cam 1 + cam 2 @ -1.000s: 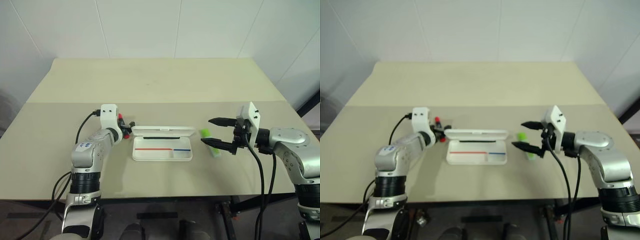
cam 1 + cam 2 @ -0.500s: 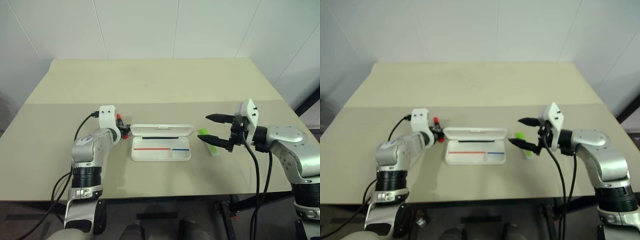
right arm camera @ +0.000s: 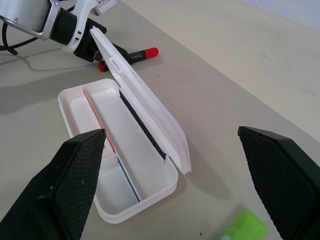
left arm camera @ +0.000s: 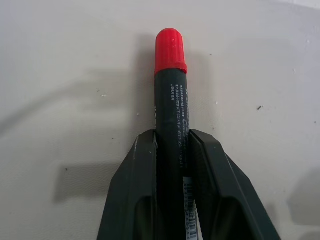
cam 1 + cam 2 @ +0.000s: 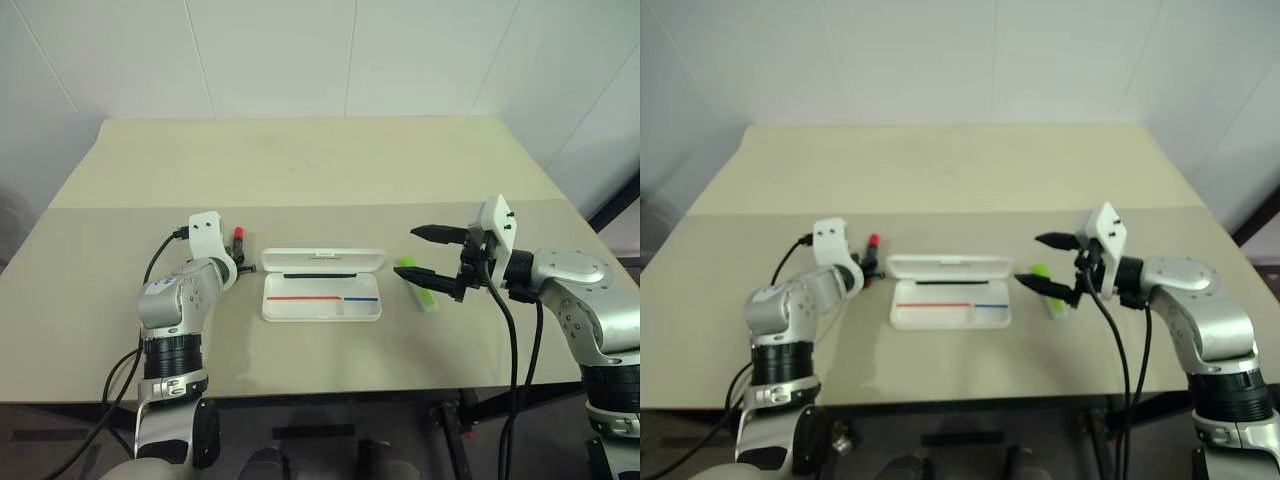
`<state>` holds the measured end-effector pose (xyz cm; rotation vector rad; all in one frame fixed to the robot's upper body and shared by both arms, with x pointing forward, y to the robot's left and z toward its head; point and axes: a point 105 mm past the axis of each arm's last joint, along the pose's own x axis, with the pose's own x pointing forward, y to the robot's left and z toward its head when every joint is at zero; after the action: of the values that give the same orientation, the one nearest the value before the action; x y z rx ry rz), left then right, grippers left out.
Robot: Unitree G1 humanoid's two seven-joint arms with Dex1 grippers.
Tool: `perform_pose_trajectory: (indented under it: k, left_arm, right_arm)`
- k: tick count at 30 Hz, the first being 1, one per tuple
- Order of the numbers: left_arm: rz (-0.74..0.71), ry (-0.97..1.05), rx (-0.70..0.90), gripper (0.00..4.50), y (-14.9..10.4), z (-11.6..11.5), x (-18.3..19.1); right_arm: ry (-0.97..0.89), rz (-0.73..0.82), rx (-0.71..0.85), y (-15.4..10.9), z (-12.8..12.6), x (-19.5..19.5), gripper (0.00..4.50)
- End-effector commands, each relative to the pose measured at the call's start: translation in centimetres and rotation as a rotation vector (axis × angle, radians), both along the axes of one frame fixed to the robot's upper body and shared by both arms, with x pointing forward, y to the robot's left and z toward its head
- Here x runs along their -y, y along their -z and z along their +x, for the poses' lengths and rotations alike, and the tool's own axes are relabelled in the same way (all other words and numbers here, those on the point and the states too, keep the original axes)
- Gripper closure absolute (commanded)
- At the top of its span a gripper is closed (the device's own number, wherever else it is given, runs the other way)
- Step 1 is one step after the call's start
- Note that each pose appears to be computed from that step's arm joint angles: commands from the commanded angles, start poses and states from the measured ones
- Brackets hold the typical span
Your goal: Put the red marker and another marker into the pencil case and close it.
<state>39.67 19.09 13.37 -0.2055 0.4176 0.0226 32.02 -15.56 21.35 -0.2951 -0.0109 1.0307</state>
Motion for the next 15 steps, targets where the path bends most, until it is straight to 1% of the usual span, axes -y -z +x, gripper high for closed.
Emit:
perform_pose_trajectory:
  k: [1, 3, 5, 10, 12, 15]
  left_arm:
    - [0.042, -0.117, 0.110, 3.93, -2.0, -0.4, -3.4]
    - [0.016, -0.170, 0.189, 3.93, -3.2, -0.6, -4.8]
    - [0.009, -0.152, 0.273, 3.93, -4.8, -1.0, -5.8]
    - [0.051, -0.107, 0.418, 3.93, -7.2, -2.6, -7.8]
    - [0.049, -0.044, 0.447, 3.93, -7.7, -3.3, -8.3]
    - [0.056, 0.081, 0.544, 3.93, -9.5, -4.6, -8.4]
  right_arm:
    - [-0.006, 0.010, 0.053, -1.2, 0.0, -0.2, 0.00]
    - [-0.003, 0.008, 0.053, -1.1, 0.1, -0.1, 0.00]
    - [0.001, 0.006, 0.056, -1.0, 0.2, 0.0, 0.00]
    - [0.009, 0.004, 0.076, -1.1, 0.6, 0.1, 0.00]
    - [0.018, 0.004, 0.092, -1.2, 0.8, 0.2, 0.00]
    - [0.020, 0.004, 0.095, -1.2, 1.0, 0.4, 0.00]
